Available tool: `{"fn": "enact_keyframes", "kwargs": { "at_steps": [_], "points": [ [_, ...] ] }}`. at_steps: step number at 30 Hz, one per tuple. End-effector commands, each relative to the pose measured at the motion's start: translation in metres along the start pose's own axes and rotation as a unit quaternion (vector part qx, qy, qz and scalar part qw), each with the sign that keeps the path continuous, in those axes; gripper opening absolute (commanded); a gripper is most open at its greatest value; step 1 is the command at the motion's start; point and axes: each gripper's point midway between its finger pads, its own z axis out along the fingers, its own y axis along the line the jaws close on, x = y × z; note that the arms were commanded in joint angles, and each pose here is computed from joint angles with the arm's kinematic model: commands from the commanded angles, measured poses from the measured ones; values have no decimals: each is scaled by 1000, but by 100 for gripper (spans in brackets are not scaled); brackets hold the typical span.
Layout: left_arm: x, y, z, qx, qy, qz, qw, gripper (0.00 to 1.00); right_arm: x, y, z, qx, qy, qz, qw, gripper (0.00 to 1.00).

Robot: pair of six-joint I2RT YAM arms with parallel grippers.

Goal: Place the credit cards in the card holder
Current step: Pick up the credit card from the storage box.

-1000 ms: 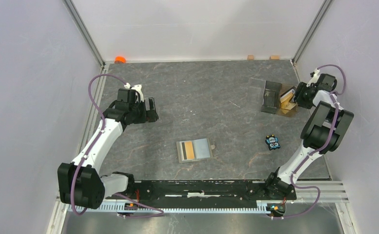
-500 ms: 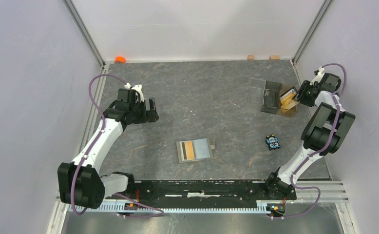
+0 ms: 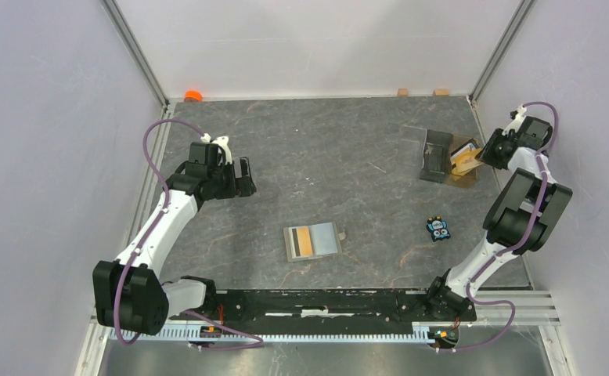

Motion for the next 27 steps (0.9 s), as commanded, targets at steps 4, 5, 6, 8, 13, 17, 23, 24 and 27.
{"fn": "enact_keyframes", "kwargs": {
  "at_steps": [4,5,6,8,13,17,23,24,27],
  "points": [
    [-2,-1,1,10,-4,15,1000,100,-35,-17,-33,53,-66,7,996,24],
    [-2,-1,1,10,-4,15,1000,100,-37,-17,-35,55,-69,6,996,22],
    [-2,-1,0,10,-5,15,1000,100,-38,-17,-37,55,-70,6,996,21],
    [-2,-1,0,10,-5,15,1000,100,-39,-16,-39,54,-73,6,996,17],
    [-3,-1,0,10,-7,15,1000,100,-45,-7,-46,37,-83,2,996,2],
    [-3,-2,-1,13,-9,15,1000,100,-51,9,-55,0,-97,-1,995,0],
    [-6,-25,-8,79,-24,30,996,99,-74,55,-91,-58,-138,-30,988,0],
    [-6,-28,-9,88,-29,33,995,99,-78,66,-100,-69,-147,-38,986,0],
    [-7,-41,-14,125,-38,42,990,97,-83,111,-123,-122,-166,-67,976,0]
  ]
}}
